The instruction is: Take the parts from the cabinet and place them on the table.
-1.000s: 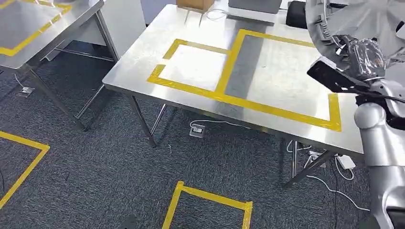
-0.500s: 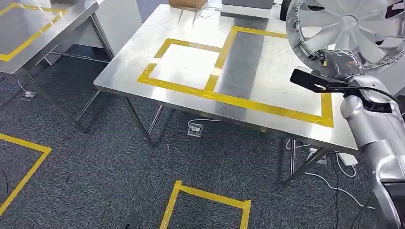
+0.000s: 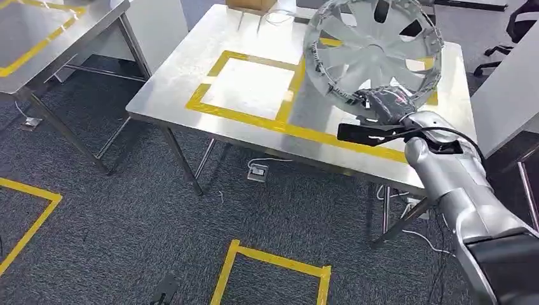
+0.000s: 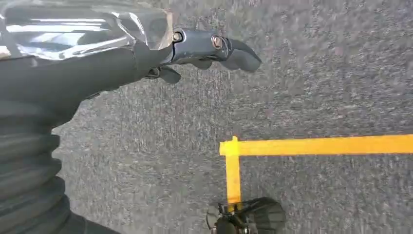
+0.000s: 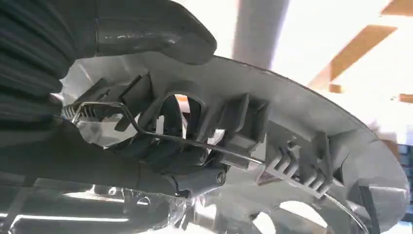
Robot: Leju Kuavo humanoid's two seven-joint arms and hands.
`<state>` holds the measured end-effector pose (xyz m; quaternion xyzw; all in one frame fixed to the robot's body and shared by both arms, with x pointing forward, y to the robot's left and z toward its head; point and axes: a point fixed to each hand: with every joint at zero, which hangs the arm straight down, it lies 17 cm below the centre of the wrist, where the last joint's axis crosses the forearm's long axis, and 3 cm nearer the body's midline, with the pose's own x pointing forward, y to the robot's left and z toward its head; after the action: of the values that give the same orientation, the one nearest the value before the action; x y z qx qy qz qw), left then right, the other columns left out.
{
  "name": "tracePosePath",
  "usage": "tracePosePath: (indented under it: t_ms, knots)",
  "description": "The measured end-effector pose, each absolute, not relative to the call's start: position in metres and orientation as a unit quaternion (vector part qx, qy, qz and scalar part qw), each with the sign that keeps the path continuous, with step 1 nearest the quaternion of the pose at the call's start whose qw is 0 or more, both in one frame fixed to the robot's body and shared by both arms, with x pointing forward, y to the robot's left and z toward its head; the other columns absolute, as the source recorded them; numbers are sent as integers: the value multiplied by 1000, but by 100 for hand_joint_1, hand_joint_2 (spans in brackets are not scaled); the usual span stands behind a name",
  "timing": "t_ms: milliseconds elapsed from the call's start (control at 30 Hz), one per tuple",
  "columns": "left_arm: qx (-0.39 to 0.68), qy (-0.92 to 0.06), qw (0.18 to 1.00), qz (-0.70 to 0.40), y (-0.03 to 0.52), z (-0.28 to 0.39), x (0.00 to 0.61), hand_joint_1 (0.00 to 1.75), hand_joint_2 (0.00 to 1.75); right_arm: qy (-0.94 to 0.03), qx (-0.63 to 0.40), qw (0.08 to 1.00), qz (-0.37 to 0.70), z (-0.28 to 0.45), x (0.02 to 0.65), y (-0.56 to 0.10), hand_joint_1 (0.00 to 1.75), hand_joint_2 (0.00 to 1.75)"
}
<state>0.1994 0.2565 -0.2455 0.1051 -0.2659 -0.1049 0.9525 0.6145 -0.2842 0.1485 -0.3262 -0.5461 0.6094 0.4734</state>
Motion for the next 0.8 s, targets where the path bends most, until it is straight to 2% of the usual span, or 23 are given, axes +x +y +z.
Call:
tracePosePath:
  t_ms: [800]
  knots:
    - [105,-262,954,-99,259,-248,194,0,175,-556,-310,458,620,152,615,-256,175,175]
